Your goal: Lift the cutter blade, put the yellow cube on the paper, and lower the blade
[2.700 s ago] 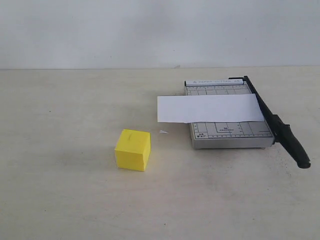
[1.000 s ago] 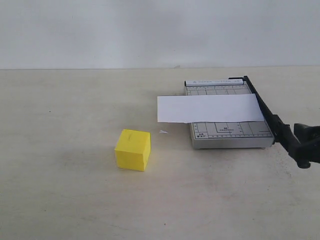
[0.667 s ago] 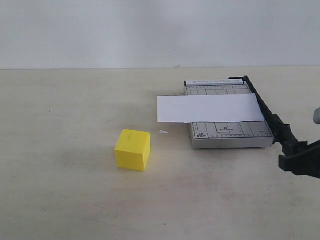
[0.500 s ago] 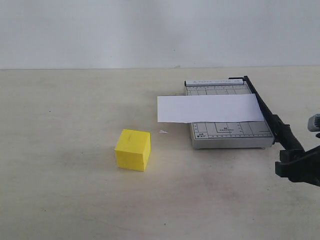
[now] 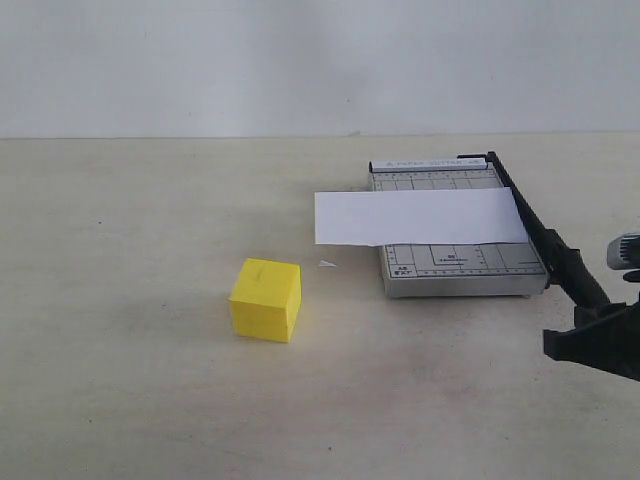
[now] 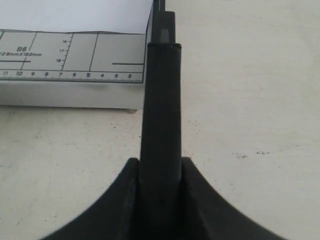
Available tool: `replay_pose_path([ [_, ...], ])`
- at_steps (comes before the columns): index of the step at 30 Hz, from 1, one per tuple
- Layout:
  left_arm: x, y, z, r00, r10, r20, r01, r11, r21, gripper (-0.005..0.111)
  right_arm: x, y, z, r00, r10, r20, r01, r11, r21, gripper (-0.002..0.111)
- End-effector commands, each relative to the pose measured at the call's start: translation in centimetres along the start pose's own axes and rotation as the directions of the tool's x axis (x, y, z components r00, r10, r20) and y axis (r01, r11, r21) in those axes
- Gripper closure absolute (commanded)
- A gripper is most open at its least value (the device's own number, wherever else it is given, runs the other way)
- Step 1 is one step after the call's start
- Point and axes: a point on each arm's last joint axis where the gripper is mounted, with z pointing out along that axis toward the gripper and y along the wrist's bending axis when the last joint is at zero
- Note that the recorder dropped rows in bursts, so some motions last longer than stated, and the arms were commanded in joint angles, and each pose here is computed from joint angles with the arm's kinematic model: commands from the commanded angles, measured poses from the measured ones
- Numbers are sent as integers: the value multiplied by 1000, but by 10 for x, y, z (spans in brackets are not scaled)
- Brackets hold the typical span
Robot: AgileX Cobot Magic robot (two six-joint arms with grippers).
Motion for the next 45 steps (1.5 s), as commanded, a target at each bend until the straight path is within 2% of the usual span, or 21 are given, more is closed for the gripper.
replay_pose_path([
  [1,-1,0,0,1000,-6,3,6,1000,-3,102,-8,-1,-1,997,15,82,-15,1000,7,108],
  [9,-1,0,0,1000,-6,3,6,1000,-3,102,-35,-1,-19,956,13,293,-13,1000,-2,108],
  [20,-1,0,0,1000,-6,3,6,1000,-3,102,-69,0,-53,822,14,570,-7,1000,-14,108],
  [29,-1,0,0,1000,-6,3,6,1000,-3,102,-88,9,-52,814,-60,578,104,994,-43,108],
  [40,-1,0,0,1000,-6,3,6,1000,-3,102,-90,9,-48,844,-84,530,119,992,-33,108],
  [42,-1,0,0,1000,-6,3,6,1000,-3,102,-86,8,-46,869,-86,488,117,993,-33,105],
  [45,-1,0,0,1000,-6,3,6,1000,-3,102,-84,8,-44,881,-89,464,117,993,-33,90],
])
